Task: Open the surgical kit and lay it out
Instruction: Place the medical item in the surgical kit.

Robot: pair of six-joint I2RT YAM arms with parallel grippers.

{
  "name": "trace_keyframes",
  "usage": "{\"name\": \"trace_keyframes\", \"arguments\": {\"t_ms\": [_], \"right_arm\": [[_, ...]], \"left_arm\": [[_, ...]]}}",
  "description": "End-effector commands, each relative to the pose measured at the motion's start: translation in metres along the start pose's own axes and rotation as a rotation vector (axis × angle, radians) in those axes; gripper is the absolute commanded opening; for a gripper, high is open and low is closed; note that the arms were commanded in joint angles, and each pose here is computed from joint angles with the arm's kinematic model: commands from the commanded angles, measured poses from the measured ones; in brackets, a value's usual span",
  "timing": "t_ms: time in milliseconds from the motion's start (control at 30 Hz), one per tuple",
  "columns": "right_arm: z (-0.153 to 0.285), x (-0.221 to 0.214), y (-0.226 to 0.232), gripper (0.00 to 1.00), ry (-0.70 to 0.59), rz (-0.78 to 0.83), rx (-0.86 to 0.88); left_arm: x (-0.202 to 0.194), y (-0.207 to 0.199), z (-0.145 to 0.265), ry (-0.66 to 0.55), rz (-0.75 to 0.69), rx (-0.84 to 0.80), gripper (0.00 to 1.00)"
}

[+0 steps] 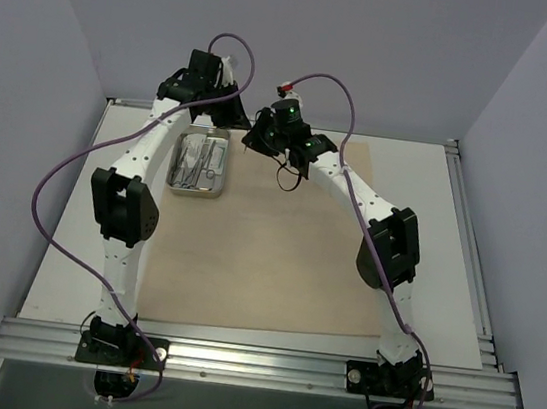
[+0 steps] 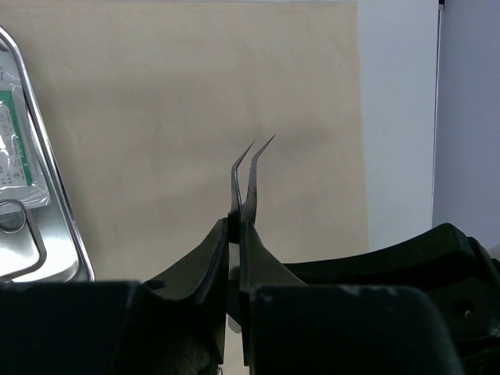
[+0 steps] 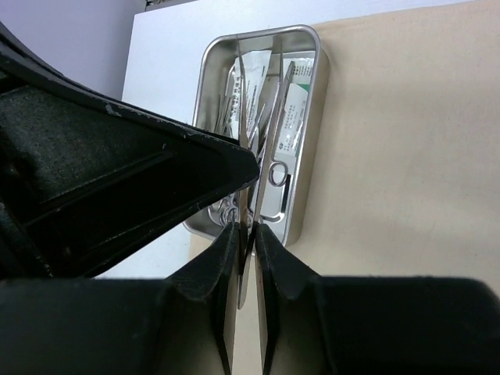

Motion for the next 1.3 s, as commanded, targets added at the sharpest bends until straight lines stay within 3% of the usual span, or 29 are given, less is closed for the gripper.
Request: {"name": "trace_keyframes", "arguments": {"t_ms": [0,100,233,300,333,400,500,633,667,900,1067,1267], "right_arm": [[-0.002,0.013,0.007,0.07,-0.026,-0.017,0.023],[-0.001,0.012,0.005,0.0,-0.029,-0.013,0.011],[0.003,0.015,0.0,0.0,-0.038,0.001,-0.019],[0.007,0.018,-0.007,0.0,-0.042,0.016,-0.046],[0.009,0.017,-0.018,0.0,-0.035,0.018,-0.071],[0.022,0.023,-0.028,0.0,-0.048,0.039,-0.103],[0.045,0.018,-0.06,0.0,-0.038,0.098,-0.181],[0.08,-0.012,-0.114,0.0,0.038,0.183,-0.331],[0.088,-0.039,-0.14,0.0,0.109,0.195,-0.399],[0.153,-0.111,-0.209,0.0,0.288,0.269,-0.612],[0.158,-0.145,-0.23,0.0,0.36,0.279,-0.633],[0.145,-0.156,-0.241,0.0,0.406,0.323,-0.671]], "left_arm": [[0.016,-0.026,0.023,-0.067,-0.024,-0.072,0.02],[0.015,-0.026,0.023,-0.064,-0.026,-0.071,0.02],[0.012,-0.026,0.02,-0.051,-0.043,-0.086,0.02],[0.011,-0.026,0.021,-0.044,-0.054,-0.094,0.24],[0.012,-0.025,0.022,-0.046,-0.069,-0.092,0.53],[0.015,-0.024,0.028,-0.058,-0.086,-0.081,0.8],[0.021,-0.019,0.035,-0.08,-0.129,-0.048,1.0],[0.033,-0.005,0.047,-0.124,-0.162,0.027,0.96],[0.034,0.0,0.047,-0.126,-0.161,0.046,0.96],[0.037,0.017,0.051,-0.138,-0.189,0.12,0.96],[0.034,0.02,0.047,-0.129,-0.181,0.124,0.96],[0.035,0.021,0.047,-0.131,-0.182,0.128,0.96]]}}
Point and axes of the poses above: each gripper's point midway between its finger pads, its own z axis back along the fingers, its own y axis along the line the jaws close on, x = y × z, the point moved 3 cm from there along z, back along the fingers
